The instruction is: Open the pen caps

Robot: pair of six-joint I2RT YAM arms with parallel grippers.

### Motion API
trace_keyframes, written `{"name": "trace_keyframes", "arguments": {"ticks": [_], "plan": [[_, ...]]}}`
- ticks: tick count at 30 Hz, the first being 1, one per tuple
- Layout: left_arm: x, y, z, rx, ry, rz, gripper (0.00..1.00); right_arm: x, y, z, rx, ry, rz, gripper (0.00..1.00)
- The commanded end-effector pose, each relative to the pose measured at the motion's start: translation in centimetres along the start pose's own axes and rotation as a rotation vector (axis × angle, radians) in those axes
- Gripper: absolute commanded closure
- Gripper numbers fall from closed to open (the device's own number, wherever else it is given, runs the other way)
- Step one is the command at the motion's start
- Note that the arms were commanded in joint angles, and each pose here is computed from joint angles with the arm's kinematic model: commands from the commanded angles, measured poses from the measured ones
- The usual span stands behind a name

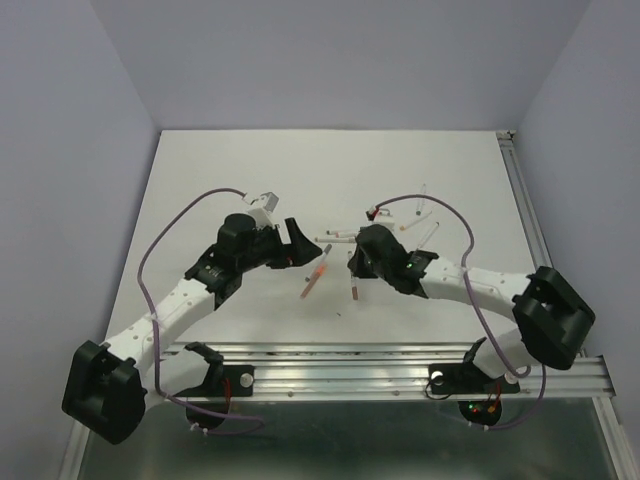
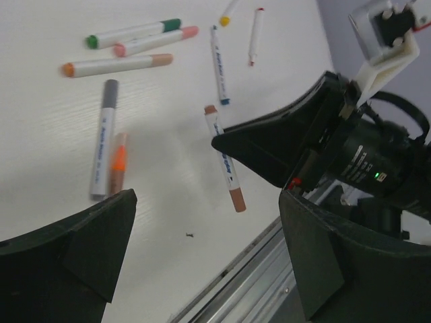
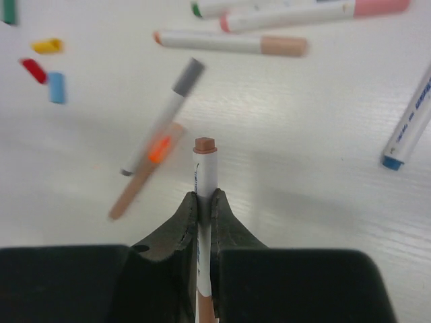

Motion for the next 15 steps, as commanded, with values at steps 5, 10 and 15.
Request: {"name": "trace_keyframes", "arguments": {"ticks": [5, 10, 15], "plan": [[-0.5, -7.7, -2.3, 0.16, 0.033, -0.349, 0.01, -7.2, 3.3, 9.6, 0.192, -0.368, 0.201, 0.99], [0.3, -8.8, -2.5, 0.168, 0.026, -0.344, 0.02, -9.1, 2.1, 11.1, 0.387, -0.436, 0.167, 0.99], [1.5, -9.8, -2.8, 0.175, 0.046, -0.351, 0.08, -9.1, 1.8, 11.1, 0.455, -0.425, 0.148, 0.99]]}}
Point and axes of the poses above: each gripper's point midway between its finger pads, its own x axis out along the fingers, its own y axis along the line the jaws close on, z = x × y, the point moved 2 cm from there along -x, back along the fingers, and after that the axes turned 6 degrees about -x, right-handed, at the moved point
